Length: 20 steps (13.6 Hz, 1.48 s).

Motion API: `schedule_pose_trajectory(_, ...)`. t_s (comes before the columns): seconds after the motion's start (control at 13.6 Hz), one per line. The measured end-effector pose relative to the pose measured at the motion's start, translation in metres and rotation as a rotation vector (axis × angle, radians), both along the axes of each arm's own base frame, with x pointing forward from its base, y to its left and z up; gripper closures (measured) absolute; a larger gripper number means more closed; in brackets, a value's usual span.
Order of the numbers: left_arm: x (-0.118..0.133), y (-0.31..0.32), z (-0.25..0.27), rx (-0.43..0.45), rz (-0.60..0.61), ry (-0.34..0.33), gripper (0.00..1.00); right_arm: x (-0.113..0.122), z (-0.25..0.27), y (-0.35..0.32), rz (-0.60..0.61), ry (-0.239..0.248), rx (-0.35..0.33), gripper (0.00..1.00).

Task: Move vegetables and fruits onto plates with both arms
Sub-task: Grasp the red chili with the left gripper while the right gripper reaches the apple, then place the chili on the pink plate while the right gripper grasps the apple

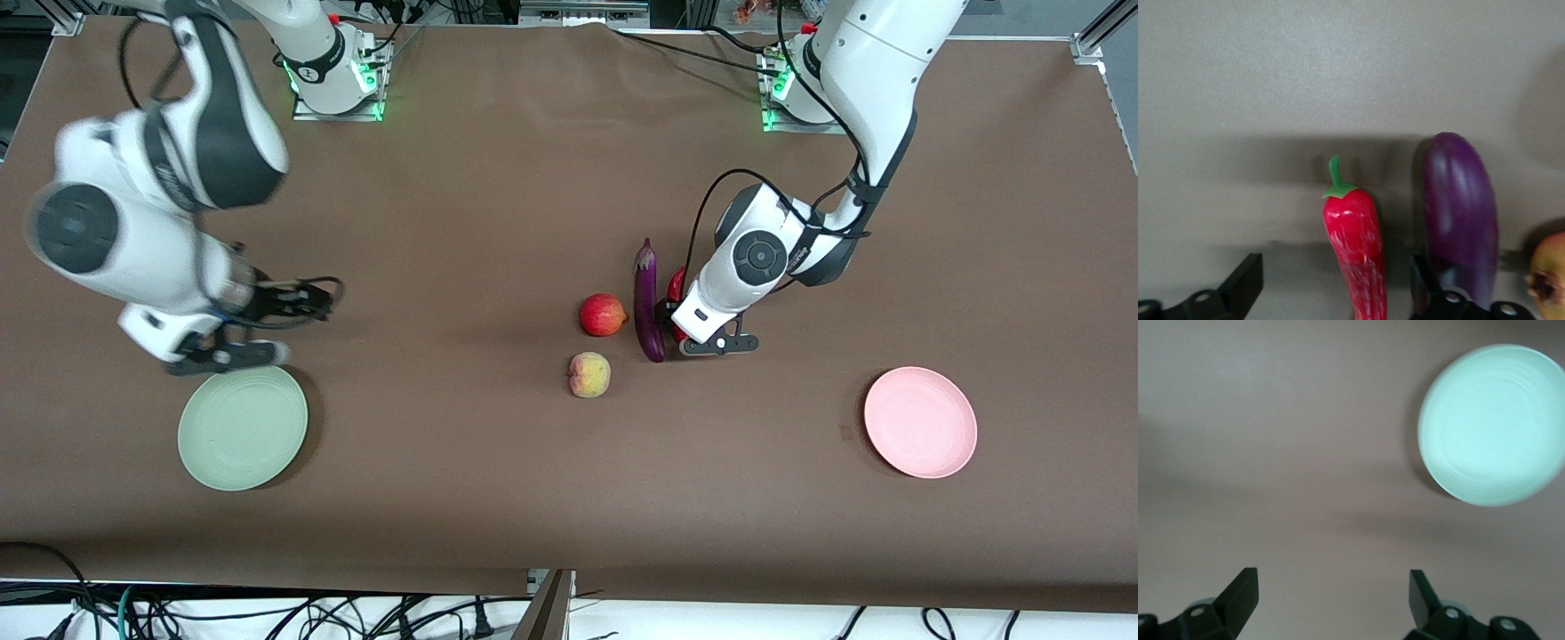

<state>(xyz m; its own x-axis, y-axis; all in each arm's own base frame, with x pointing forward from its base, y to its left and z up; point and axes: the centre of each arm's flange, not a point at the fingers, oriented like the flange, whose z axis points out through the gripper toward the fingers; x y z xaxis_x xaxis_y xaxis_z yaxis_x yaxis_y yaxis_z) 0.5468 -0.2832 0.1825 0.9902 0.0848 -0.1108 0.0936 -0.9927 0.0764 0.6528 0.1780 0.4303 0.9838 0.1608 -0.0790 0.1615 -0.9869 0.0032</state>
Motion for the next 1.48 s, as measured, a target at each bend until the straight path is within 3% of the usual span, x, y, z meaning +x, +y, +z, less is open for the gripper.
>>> schedule_pose_trajectory(0.15,0.000,0.002,-0.004,0.013,-0.014,-0.004,0.12,0.008,-0.031,0.025,-0.033,-0.030,0.007,0.00)
schedule_pose_trajectory(0.44,0.000,0.004,-0.011,0.019,0.008,-0.009,0.58,0.010,-0.074,0.095,-0.166,-0.137,0.055,0.00)
schedule_pose_trajectory(0.59,0.001,0.004,-0.009,0.021,0.041,-0.011,0.72,0.005,-0.088,0.134,-0.227,-0.196,0.099,0.00)
schedule_pose_trajectory(0.89,0.019,0.020,0.027,0.048,0.078,0.003,0.72,-0.007,-0.119,0.201,-0.298,-0.301,0.209,0.00)
schedule_pose_trajectory(1.25,0.083,0.094,0.147,0.218,0.043,-0.030,0.72,-0.027,-0.146,0.278,-0.363,-0.316,0.284,0.00)
schedule_pose_trajectory(1.48,0.115,0.152,0.178,0.303,-0.026,-0.080,0.72,-0.045,-0.167,0.308,-0.326,-0.301,0.285,0.00)
